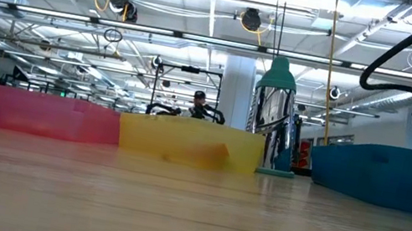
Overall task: Pick & Place Kitchen Items
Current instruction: Put the orange spatula into the yellow bin, then return to Home Position
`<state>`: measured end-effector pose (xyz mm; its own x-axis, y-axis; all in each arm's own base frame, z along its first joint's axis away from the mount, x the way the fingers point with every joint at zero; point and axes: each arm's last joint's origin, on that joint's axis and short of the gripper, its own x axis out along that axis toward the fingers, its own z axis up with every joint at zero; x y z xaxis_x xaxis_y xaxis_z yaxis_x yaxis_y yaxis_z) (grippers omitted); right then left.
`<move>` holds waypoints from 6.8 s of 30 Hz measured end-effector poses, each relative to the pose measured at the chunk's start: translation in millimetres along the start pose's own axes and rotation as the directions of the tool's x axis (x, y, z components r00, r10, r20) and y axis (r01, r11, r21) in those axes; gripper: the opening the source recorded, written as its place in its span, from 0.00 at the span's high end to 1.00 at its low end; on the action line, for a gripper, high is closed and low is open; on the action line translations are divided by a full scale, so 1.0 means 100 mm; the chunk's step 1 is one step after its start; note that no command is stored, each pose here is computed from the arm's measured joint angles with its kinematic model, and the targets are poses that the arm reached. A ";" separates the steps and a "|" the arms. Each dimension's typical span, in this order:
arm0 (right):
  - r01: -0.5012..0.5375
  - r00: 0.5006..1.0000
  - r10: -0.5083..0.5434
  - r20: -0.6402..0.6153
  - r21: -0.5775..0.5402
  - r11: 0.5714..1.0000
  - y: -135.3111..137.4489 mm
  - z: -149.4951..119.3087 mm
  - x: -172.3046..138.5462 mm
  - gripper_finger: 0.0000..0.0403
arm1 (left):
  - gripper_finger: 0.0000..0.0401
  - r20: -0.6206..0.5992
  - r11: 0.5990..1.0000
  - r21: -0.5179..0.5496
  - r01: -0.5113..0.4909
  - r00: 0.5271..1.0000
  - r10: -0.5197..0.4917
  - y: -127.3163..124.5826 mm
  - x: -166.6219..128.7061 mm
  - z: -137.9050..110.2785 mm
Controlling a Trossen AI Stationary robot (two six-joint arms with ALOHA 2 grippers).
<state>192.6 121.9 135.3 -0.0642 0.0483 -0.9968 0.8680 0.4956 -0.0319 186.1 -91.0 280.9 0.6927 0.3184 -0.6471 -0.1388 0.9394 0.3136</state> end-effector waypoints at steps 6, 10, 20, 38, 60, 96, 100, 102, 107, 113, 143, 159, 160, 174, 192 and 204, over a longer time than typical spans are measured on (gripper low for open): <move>-0.035 0.999 0.036 0.024 -0.038 0.999 0.04 0.01 -0.02 0.78 | 0.64 0.000 1.000 0.000 0.000 1.000 0.000 0.00 0.00 0.00; -0.056 0.998 0.057 0.015 -0.078 0.995 0.06 0.01 -0.02 0.78 | 0.64 0.000 1.000 0.000 0.000 1.000 0.000 0.00 0.00 0.00; -0.224 0.962 0.254 0.096 -0.251 0.942 0.33 0.09 -0.19 0.78 | 0.64 0.003 1.000 -0.002 0.001 1.000 -0.001 0.00 0.00 0.00; -0.280 0.488 0.766 0.419 -0.756 0.592 0.80 0.89 -0.69 0.78 | 0.64 0.003 1.000 -0.002 0.000 1.000 0.000 0.00 0.00 0.00; 0.162 -0.081 0.572 0.817 -0.555 0.816 0.34 2.13 -1.26 0.78 | 0.64 0.003 1.000 -0.011 0.001 1.000 -0.001 0.00 0.00 0.00; 0.193 0.384 0.418 0.823 -0.514 0.836 0.61 2.88 -0.53 0.73 | 0.64 -0.009 0.993 -0.039 -0.112 0.994 0.112 0.19 0.13 0.06; 0.196 0.384 0.417 0.824 -0.515 0.835 0.63 2.90 -0.48 0.69 | 0.64 -0.009 0.993 -0.039 -0.112 0.994 0.112 0.19 0.13 0.06; 0.194 0.375 0.421 0.826 -0.514 0.836 0.63 2.90 -0.49 0.66 | 0.64 -0.009 0.993 -0.039 -0.111 0.994 0.111 0.19 0.13 0.06; 0.182 0.333 0.440 0.834 -0.515 0.838 0.67 2.89 -0.53 0.60 | 0.64 -0.010 0.993 -0.039 -0.111 0.994 0.111 0.19 0.13 0.06; 0.163 0.263 0.491 0.831 -0.539 0.826 0.79 2.79 -0.60 0.57 | 0.64 -0.010 0.991 -0.071 -0.111 0.994 0.111 0.19 0.13 0.06; 0.179 0.319 0.776 0.544 -0.839 0.514 0.82 0.91 -1.70 0.62 | 0.64 0.131 0.991 -0.134 0.004 0.991 0.014 0.48 -0.28 0.03; 0.067 0.312 0.808 0.501 -0.859 0.507 0.28 0.60 -1.89 0.62 | 0.64 0.293 0.957 -0.282 0.069 0.956 0.018 0.98 -0.84 -0.33; 0.065 0.307 0.809 0.501 -0.859 0.507 0.22 0.59 -1.84 0.62 | 0.64 0.299 0.960 -0.271 0.067 0.954 0.018 1.00 -0.85 -0.36; 0.009 0.015 0.870 0.494 -0.870 0.494 -0.72 0.44 -1.24 0.63 | 0.64 0.434 0.931 -0.365 0.013 0.887 0.158 0.89 -0.50 -0.85; 0.008 -0.103 0.856 0.507 -0.860 0.511 -1.18 0.40 -0.77 0.62 | 0.64 0.504 0.932 -0.363 0.002 0.842 0.195 0.71 -0.15 -1.07; 0.041 -0.127 0.846 0.518 -0.849 0.527 -1.23 0.40 -0.79 0.63 | 0.64 0.541 0.937 -0.347 -0.035 0.809 0.231 0.72 0.13 -1.15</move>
<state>111.2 22.3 214.9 0.9974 -0.0367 0.0614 0.0364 0.9993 0.0047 103.5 -4.3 215.6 0.9110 0.4055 -0.0750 -0.4003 0.9133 0.0754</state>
